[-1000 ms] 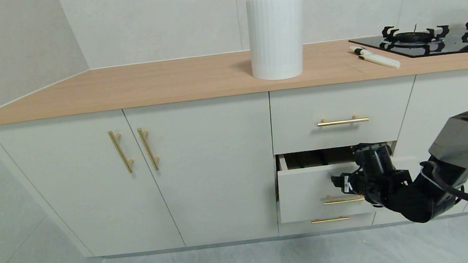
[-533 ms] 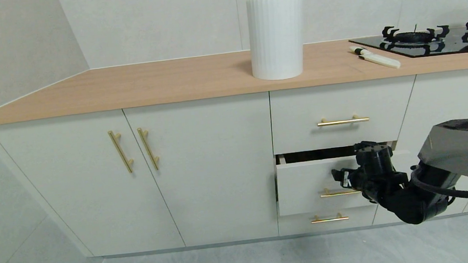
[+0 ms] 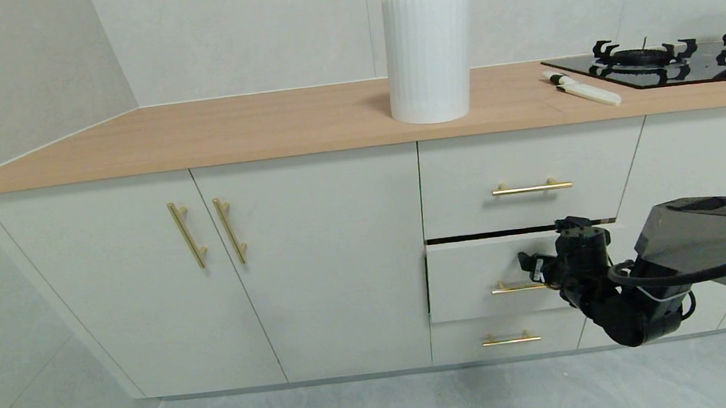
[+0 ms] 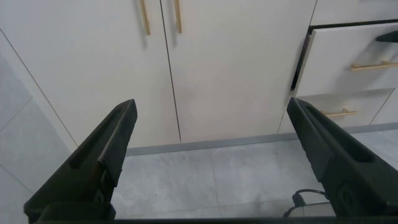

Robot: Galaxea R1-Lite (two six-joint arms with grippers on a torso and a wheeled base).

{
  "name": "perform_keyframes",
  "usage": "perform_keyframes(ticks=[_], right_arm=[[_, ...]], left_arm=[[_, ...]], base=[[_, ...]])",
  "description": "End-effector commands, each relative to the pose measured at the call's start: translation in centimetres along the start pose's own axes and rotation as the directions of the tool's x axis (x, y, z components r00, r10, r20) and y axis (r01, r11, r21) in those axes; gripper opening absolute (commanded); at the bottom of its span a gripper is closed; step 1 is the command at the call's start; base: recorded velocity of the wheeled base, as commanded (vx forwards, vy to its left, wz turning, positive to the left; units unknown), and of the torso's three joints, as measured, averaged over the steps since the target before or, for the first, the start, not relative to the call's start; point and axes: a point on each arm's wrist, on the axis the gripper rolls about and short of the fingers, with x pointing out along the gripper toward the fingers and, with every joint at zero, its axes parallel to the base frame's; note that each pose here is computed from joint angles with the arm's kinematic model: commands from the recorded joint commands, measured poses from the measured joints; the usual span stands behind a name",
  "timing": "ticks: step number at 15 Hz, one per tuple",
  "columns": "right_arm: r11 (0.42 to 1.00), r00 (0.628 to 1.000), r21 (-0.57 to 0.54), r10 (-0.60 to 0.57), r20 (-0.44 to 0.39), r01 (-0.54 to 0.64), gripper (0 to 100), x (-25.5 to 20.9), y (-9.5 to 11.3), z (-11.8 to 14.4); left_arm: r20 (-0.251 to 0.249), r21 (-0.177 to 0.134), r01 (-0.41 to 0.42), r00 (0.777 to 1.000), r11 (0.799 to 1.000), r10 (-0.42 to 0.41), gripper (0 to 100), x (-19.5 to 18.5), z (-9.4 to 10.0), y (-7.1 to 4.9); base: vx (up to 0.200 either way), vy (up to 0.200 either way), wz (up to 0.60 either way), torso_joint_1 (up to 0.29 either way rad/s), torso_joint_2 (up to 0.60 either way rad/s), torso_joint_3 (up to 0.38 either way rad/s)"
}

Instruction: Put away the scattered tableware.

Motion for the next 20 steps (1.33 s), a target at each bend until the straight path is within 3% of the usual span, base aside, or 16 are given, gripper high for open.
perform_keyframes(ticks=[1, 11, 18, 20], right_arm=[[1.0, 1.0, 0.005, -0.008, 0.004, 0.008, 100, 0.6, 0.0, -0.3], [0.996, 0.989, 0.055, -0.078, 0.125, 0.072, 100, 3.6, -0.1, 0.1], [0.996, 0.989, 0.053, -0.082, 0.123, 0.076, 100, 2.9, -0.2, 0.6], [0.997, 0.994, 0.029, -0.076, 0.075, 0.073, 100, 0.8, -0.8, 0.7]], left_arm=[[-0.001, 0.0, 0.0, 1.0, 1.0, 0.0, 100, 0.0, 0.0, 0.0], [0.0, 0.0, -0.002, 1.0, 1.0, 0.002, 100, 0.0, 0.0, 0.0], [-0.001, 0.0, 0.0, 1.0, 1.0, 0.0, 100, 0.0, 0.0, 0.0], [0.0, 0.0, 0.0, 1.0, 1.0, 0.0, 100, 0.0, 0.0, 0.0]], base=[[0.0, 0.0, 0.0, 0.0, 0.0, 0.0], [0.0, 0.0, 0.0, 0.0, 0.0, 0.0], [0.0, 0.0, 0.0, 0.0, 0.0, 0.0], [0.0, 0.0, 0.0, 0.0, 0.0, 0.0]])
